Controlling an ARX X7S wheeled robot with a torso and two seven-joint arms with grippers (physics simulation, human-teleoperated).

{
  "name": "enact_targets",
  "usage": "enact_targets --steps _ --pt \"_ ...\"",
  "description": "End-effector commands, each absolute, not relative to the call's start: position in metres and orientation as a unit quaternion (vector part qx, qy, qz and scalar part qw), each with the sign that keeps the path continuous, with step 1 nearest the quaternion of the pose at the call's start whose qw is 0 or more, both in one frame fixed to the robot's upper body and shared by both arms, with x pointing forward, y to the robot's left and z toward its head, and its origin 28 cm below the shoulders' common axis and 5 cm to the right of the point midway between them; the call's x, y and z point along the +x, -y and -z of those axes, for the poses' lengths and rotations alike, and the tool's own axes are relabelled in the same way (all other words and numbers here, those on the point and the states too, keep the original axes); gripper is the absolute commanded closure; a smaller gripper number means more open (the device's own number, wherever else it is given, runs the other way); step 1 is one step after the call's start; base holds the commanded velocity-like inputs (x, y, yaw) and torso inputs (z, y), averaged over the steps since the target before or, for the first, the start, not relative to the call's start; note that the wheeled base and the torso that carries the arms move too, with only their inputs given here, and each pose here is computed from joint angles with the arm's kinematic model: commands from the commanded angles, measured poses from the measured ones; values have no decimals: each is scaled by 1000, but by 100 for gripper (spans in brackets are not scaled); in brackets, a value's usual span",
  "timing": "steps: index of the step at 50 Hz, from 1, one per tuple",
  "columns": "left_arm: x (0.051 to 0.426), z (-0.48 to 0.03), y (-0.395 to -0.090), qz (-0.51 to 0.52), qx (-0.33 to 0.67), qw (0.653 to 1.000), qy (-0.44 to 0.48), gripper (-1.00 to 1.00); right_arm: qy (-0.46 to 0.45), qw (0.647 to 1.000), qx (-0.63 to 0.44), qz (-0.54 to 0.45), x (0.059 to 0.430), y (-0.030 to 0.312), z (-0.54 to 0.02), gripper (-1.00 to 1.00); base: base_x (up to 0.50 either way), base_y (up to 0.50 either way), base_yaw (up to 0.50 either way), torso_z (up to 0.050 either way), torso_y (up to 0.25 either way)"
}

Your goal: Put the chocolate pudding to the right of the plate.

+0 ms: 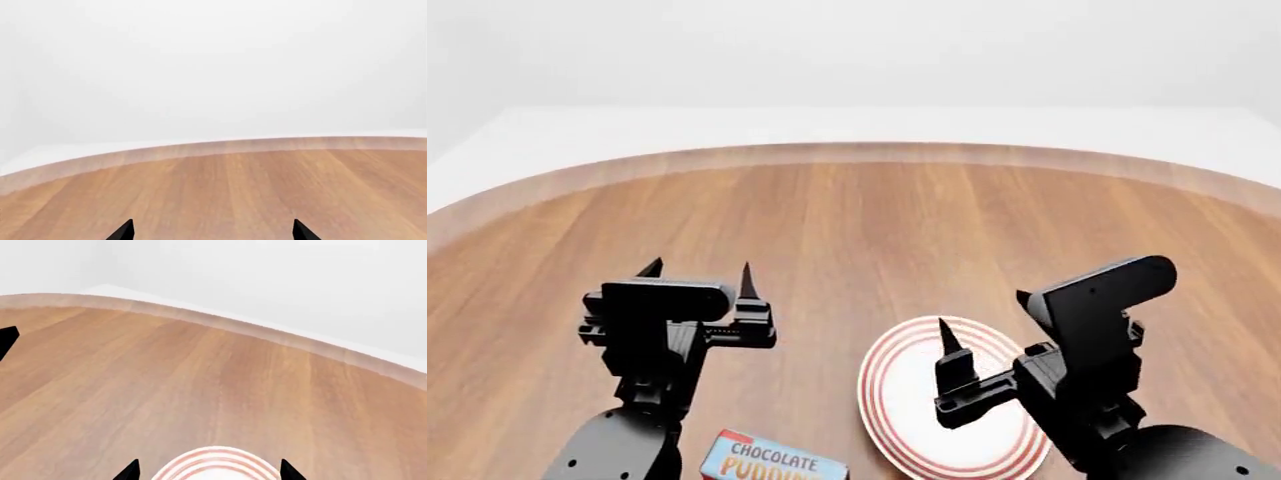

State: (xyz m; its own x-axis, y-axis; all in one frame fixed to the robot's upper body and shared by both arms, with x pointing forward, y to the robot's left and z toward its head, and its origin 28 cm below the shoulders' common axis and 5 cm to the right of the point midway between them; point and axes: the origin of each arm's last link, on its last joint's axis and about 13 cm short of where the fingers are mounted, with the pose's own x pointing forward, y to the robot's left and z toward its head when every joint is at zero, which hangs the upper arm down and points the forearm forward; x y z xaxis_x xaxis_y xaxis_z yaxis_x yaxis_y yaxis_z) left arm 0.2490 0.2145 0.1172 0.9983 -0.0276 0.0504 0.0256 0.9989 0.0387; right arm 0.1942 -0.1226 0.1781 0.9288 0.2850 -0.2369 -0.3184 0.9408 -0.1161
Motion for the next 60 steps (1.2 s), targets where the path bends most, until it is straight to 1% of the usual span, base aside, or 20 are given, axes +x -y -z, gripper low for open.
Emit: enact_targets --steps 1,3,4,6,11,17,18,29,30,32,37,38,60 --pt "249 -118 -215 12 20 999 27 -100 -151 964 -103 -195 185 131 -188 -100 0 0 0 0 0" --pt "249 -119 -215 13 20 999 27 -100 -155 957 -95 -226 184 132 -189 -100 0 0 0 0 0" --pt "249 -119 -215 12 20 999 27 -100 -157 958 -101 -217 184 132 -189 -100 0 0 0 0 0" --pt "249 -119 -215 12 19 999 28 -100 -161 952 -96 -243 183 132 -191 -100 0 0 0 0 0" --pt "250 -118 -215 12 19 999 27 -100 -163 947 -107 -254 183 132 -192 -100 0 0 0 0 0" --pt "249 -119 -215 11 19 999 27 -100 -160 937 -108 -291 181 132 -196 -100 0 0 0 0 0" --pt "249 -119 -215 11 20 999 27 -100 -162 929 -102 -317 181 132 -196 -100 0 0 0 0 0" --pt "249 -118 -215 11 21 999 26 -100 -177 918 -92 -344 185 130 -194 -100 0 0 0 0 0" --pt "249 -118 -215 10 21 999 26 -100 -195 898 -76 -387 184 128 -191 -100 0 0 0 0 0" --pt "249 -117 -215 10 21 999 26 -100 -201 897 -74 -387 186 127 -189 -100 0 0 0 0 0" --pt "249 -117 -215 10 20 999 26 -100 -221 882 -72 -410 187 124 -184 -100 0 0 0 0 0" --pt "249 -120 -214 10 22 999 29 -100 -244 863 -90 -432 191 117 -177 -100 0 0 0 0 0" --pt "249 -119 -214 10 23 999 28 -100 -257 855 -96 -439 197 112 -171 -100 0 0 0 0 0"
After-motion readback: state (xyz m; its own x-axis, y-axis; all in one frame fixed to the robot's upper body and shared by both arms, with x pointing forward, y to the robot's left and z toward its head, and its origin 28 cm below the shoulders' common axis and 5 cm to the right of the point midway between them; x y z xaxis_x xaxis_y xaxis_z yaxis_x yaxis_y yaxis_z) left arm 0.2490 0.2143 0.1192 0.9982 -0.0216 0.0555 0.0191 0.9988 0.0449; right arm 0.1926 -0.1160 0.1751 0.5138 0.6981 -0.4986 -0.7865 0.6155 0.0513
